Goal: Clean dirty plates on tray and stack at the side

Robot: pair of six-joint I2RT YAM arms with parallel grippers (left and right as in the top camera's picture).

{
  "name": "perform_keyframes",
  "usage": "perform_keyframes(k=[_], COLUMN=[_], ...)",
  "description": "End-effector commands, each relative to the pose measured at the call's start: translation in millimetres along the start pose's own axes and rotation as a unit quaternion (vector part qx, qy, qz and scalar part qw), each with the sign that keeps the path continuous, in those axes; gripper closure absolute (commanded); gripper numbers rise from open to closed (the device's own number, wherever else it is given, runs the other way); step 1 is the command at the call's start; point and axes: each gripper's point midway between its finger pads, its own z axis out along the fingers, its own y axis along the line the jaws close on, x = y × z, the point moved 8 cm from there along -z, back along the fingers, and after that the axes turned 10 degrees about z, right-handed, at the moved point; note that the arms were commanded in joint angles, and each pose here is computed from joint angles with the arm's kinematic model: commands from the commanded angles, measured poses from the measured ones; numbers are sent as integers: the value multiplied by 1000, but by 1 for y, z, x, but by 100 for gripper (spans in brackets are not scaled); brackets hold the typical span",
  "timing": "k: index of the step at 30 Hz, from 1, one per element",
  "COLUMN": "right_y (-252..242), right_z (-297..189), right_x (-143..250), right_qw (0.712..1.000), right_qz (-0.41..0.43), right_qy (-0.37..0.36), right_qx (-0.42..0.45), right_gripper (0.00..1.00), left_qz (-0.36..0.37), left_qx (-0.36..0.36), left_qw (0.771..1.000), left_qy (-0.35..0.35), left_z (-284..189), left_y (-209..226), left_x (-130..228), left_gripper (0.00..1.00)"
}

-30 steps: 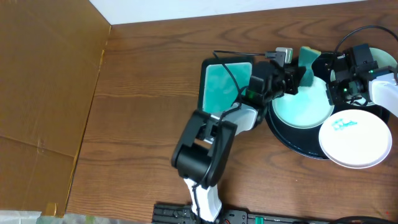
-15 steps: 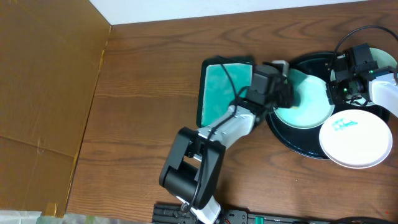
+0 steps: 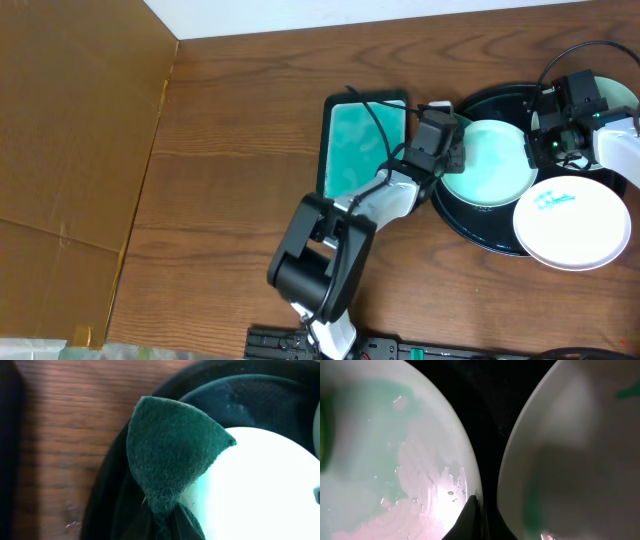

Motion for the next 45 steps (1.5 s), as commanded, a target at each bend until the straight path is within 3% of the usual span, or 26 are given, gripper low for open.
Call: perform_keyframes(k=[1,8,14,20,23,28,34,40,45], right_y=[-8,-8,-8,-8,-8,-8,-8,-8,-8], right_z=[14,14,14,14,14,14,14,14,14], right_x=[10,10,10,10,10,10,9,9,9], right_qw=[999,999,999,999,999,999,999,999,999], right_qz=[-11,-11,-11,-11,-11,-11,-12,-12,-12], right_qy=[21,21,22,21,21,21,19,18,18], right_qx=[27,27,27,27,27,27,26,26,26], right_gripper=[99,99,99,99,99,99,99,99,99], left_qz=[10,9,33,78,72,58,-80,-84,-25], left_qx=[15,36,42,150,119,66,45,5,3], left_qw=[1000,996,993,977,984,996,992,995,999], left_qy=[-2,-81,-103,-128,-114,-11,84,56,19], left_z=[13,19,24,-4,-13,-8,-9,-4,11], left_y=[-1,-7,-5,-24,-18,-4,0,6,7], left_x=[4,-18,-22,-42,-43,-10,19,14,9], left_gripper=[93,93,93,93,93,93,92,93,93])
